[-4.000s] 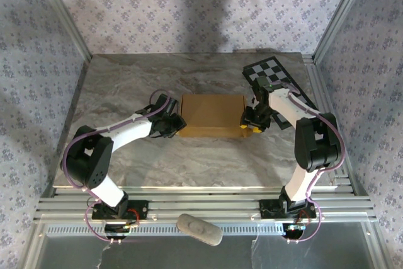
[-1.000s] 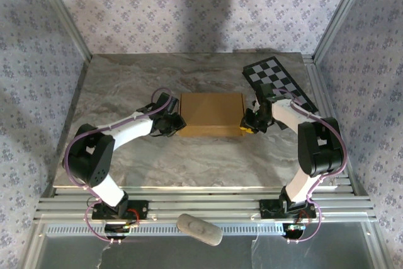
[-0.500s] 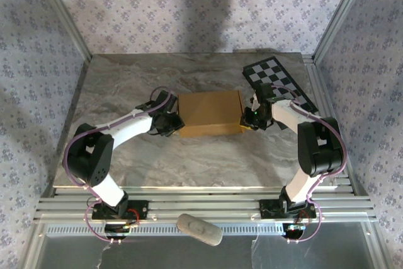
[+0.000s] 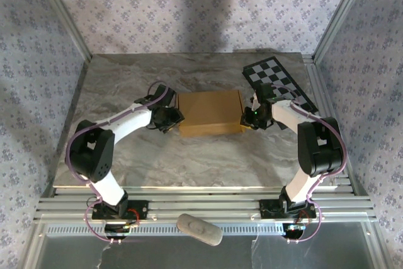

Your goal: Fold the paper box

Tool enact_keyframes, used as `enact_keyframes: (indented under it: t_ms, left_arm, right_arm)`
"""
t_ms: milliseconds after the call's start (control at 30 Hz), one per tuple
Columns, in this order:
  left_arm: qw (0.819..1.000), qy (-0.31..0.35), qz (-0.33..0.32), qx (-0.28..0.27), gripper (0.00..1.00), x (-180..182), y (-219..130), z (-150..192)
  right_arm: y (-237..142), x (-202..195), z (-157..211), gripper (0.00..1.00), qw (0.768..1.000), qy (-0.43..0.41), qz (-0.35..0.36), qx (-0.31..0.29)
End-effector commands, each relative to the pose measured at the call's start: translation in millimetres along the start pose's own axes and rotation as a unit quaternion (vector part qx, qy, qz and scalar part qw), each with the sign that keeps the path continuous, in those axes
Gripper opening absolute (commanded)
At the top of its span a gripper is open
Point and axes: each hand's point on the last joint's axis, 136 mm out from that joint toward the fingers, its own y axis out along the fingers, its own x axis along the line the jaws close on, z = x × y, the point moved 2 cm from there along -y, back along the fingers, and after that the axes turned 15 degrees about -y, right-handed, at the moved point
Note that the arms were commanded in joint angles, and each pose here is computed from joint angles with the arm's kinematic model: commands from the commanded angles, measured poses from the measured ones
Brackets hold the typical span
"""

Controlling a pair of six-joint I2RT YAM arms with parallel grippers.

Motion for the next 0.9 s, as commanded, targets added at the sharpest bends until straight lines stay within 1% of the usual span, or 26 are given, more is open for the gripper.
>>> enact_keyframes:
  t_ms: [0, 200, 433, 600, 700, 767, 867]
  left_arm:
    - [1.000, 0.004, 0.002, 0.002, 0.55, -13, 2, -4]
    - [0.998, 0.016, -0.063, -0.004, 0.55, -6, 14, -15]
    - [0.992, 0.010, -0.124, 0.011, 0.48, 13, 31, -20]
    - [0.989, 0.006, -0.145, 0.016, 0.43, 21, 32, -23]
    - [0.989, 0.003, -0.147, 0.020, 0.42, 24, 32, -24]
    - [0.989, 0.001, -0.146, 0.021, 0.41, 24, 31, -25]
    - [0.989, 0.001, -0.146, 0.024, 0.39, 23, 31, -26]
  right_arm:
    - [14, -25, 18, 0.17, 0.998, 0.008, 0.048, 0.029]
    - [16, -26, 16, 0.16, 0.999, -0.002, 0.048, 0.022]
    - [16, -26, 13, 0.15, 0.999, -0.030, 0.043, -0.009]
    - [19, -29, 12, 0.15, 0.998, -0.046, 0.042, -0.027]
    - [23, -36, 15, 0.16, 0.997, -0.050, 0.053, -0.034]
    - [21, -36, 10, 0.18, 0.997, -0.052, 0.048, -0.044]
    - [23, -39, 11, 0.18, 0.996, -0.054, 0.069, -0.032]
